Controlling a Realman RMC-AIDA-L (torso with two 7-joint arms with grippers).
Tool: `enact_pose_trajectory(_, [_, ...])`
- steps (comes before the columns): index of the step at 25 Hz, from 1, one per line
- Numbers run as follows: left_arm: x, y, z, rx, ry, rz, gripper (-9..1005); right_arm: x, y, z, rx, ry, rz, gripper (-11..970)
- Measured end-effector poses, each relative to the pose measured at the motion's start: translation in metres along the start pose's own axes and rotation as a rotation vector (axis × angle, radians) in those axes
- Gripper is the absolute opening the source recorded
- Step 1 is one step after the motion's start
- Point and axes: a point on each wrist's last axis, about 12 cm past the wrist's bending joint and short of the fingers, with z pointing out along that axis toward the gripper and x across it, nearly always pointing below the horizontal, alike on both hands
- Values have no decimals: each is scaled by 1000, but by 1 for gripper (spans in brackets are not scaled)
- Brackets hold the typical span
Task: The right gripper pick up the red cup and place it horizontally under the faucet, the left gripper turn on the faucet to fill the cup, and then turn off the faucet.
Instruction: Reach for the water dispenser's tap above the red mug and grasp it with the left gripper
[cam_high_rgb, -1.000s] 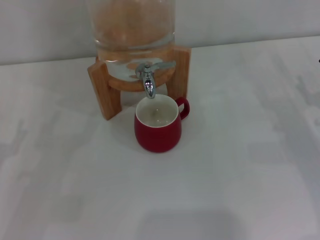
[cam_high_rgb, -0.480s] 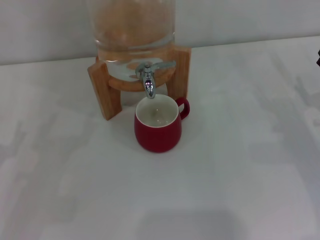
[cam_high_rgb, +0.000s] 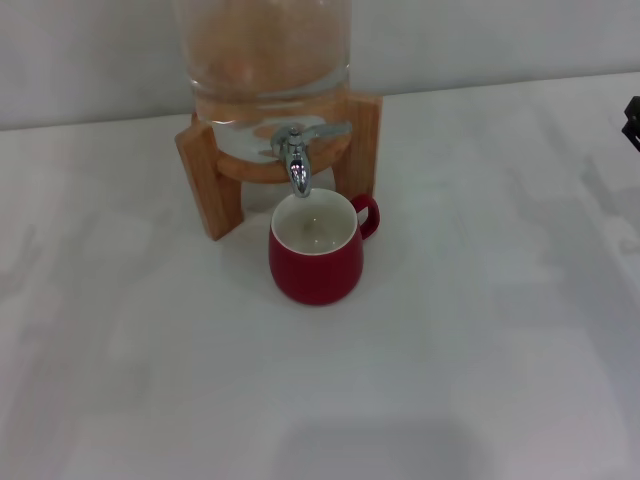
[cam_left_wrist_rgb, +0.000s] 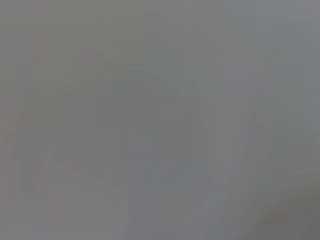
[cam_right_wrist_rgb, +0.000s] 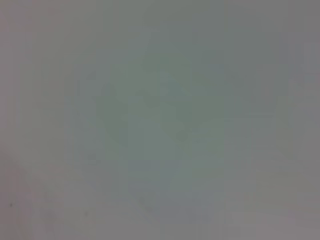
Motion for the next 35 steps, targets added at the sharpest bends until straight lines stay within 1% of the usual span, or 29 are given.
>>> enact_pose_trajectory(2, [1, 2, 8, 3, 36, 14, 880, 0, 0, 0, -1, 0, 4, 849])
enact_pose_trajectory(3, [1, 4, 16, 4, 64, 22, 880, 0, 0, 0, -1, 0, 8, 849])
enact_pose_trajectory(4, [1, 4, 18, 4, 70, 22, 880, 0, 0, 0, -1, 0, 10, 849])
enact_pose_trajectory(9, [-2, 5, 45, 13, 176, 32, 880, -1, -1, 1, 2, -1, 11, 847])
enact_pose_trajectory(11, [-6, 2, 57, 35, 226, 33, 880, -1, -2, 1, 7, -2, 11, 846])
enact_pose_trajectory(16, [-17, -4, 72, 61, 314, 30, 880, -2, -4, 1, 10, -3, 9, 845])
enact_pose_trajectory(19, [-23, -8, 75, 82, 379, 27, 880, -3, -4, 2, 11, -5, 9, 845])
enact_pose_trajectory(22, [-32, -12, 74, 120, 439, 12, 880, -3, -4, 2, 12, -6, 9, 845])
enact_pose_trajectory(26, [-45, -17, 66, 140, 509, -16, 880, -3, -4, 2, 11, -5, 9, 845])
enact_pose_trajectory(28, [-51, -22, 57, 158, 550, -20, 880, -2, -3, 3, 4, -2, 6, 845])
enact_pose_trajectory(31, [-54, -25, 52, 170, 575, -29, 880, -3, -3, 3, 1, -2, 4, 845])
enact_pose_trajectory(35, [-57, -29, 49, 172, 664, -30, 880, -2, -2, 5, -2, 3, 0, 845])
